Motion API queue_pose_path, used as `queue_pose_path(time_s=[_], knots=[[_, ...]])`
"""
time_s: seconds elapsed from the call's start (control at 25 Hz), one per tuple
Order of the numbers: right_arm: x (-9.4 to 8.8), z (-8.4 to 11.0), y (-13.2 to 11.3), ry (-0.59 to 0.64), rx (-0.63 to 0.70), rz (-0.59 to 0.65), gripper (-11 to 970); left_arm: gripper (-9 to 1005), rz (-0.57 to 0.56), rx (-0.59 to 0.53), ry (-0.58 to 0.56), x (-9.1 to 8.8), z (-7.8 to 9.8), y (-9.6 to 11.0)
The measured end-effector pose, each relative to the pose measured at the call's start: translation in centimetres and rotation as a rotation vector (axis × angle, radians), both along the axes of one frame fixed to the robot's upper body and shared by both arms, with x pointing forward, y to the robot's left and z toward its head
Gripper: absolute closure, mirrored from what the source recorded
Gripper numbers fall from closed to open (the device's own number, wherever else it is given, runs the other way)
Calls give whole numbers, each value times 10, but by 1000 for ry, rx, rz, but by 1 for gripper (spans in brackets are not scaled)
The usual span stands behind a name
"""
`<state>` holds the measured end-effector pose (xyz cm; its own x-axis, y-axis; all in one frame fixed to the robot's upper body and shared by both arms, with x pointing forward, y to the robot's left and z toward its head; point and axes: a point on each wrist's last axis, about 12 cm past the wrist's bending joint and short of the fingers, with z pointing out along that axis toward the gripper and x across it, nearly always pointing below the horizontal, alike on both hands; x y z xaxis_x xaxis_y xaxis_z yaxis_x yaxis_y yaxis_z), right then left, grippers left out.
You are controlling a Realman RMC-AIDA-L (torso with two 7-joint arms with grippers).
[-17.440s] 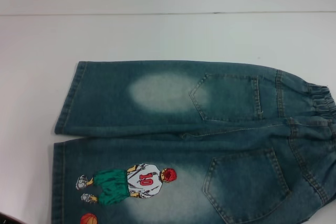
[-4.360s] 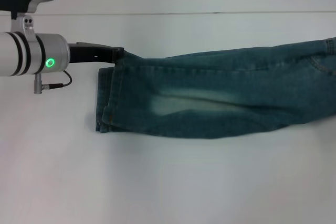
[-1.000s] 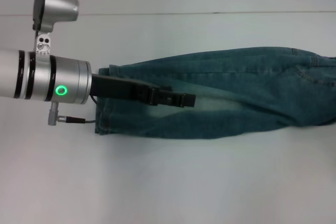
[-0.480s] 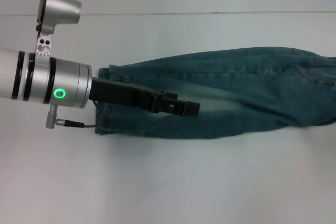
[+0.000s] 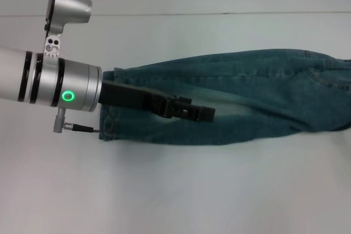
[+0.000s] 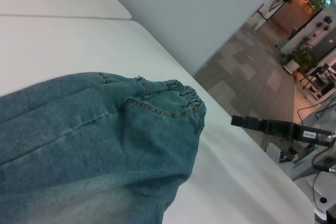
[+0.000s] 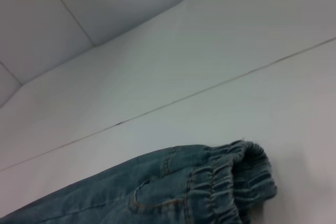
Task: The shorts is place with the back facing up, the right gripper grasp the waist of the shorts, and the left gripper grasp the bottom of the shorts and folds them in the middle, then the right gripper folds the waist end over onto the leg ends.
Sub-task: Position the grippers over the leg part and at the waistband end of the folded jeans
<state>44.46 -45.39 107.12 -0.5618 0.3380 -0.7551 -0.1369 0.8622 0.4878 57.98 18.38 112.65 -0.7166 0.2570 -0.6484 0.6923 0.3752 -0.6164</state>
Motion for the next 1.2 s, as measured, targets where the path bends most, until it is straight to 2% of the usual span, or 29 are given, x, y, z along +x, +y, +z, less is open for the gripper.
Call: queue_pose_path(time_s=[0.24, 0.68, 1.2], knots=[[13, -1, 1, 0, -27, 5, 45, 88, -7, -2, 1, 0, -1, -2], [34, -4, 14, 10, -33, 83, 46, 87, -14, 0, 4, 1, -1, -6], [45, -10, 20, 40, -74, 101, 46, 87, -13, -3, 2, 1, -1, -7]])
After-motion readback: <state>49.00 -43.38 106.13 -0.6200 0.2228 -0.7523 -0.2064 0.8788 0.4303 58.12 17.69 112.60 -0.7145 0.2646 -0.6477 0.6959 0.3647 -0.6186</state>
